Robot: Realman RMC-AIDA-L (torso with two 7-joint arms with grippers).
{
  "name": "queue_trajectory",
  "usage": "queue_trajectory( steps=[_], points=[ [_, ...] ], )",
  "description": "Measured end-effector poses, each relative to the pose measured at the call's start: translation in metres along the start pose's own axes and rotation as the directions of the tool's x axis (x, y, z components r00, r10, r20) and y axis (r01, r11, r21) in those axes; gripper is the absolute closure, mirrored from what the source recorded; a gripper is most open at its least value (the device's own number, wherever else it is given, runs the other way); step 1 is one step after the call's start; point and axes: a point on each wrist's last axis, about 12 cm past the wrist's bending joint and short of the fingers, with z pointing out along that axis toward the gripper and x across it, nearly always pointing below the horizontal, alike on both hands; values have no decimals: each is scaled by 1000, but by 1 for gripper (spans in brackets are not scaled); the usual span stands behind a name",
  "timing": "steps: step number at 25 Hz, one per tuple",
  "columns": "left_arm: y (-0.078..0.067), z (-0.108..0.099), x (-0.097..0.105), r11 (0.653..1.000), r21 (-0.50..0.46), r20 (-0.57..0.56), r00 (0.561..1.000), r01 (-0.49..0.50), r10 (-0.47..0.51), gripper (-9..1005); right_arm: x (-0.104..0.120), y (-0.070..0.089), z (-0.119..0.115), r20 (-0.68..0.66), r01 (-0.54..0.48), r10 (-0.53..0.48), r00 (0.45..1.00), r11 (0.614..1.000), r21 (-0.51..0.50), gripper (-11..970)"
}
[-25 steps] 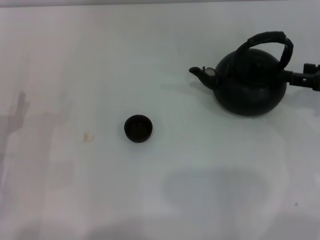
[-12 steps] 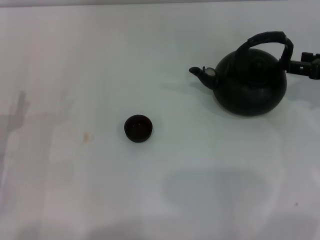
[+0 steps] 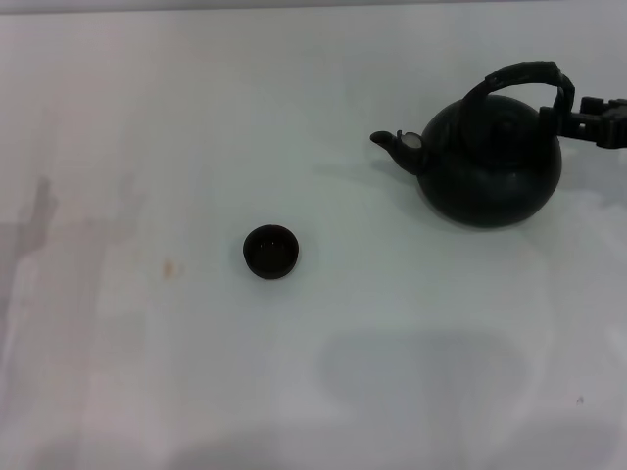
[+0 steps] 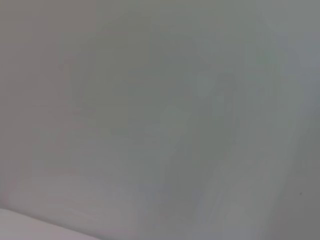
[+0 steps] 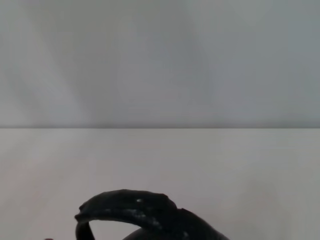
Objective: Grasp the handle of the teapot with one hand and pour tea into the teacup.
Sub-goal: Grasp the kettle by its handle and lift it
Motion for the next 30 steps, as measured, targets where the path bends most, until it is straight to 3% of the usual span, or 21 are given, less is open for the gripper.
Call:
queue_trajectory(
  steps=[23,30],
  points=[
    [2,0,0,1000,-2,-4,1000,-9,9,135,1,5,15,1,-18,18,1000,1000,-7,279],
    [4,-1,0,1000,-5,-7,1000,-16,16,136,1,4,15,16,-34,34,999,999,-8,409]
  ],
)
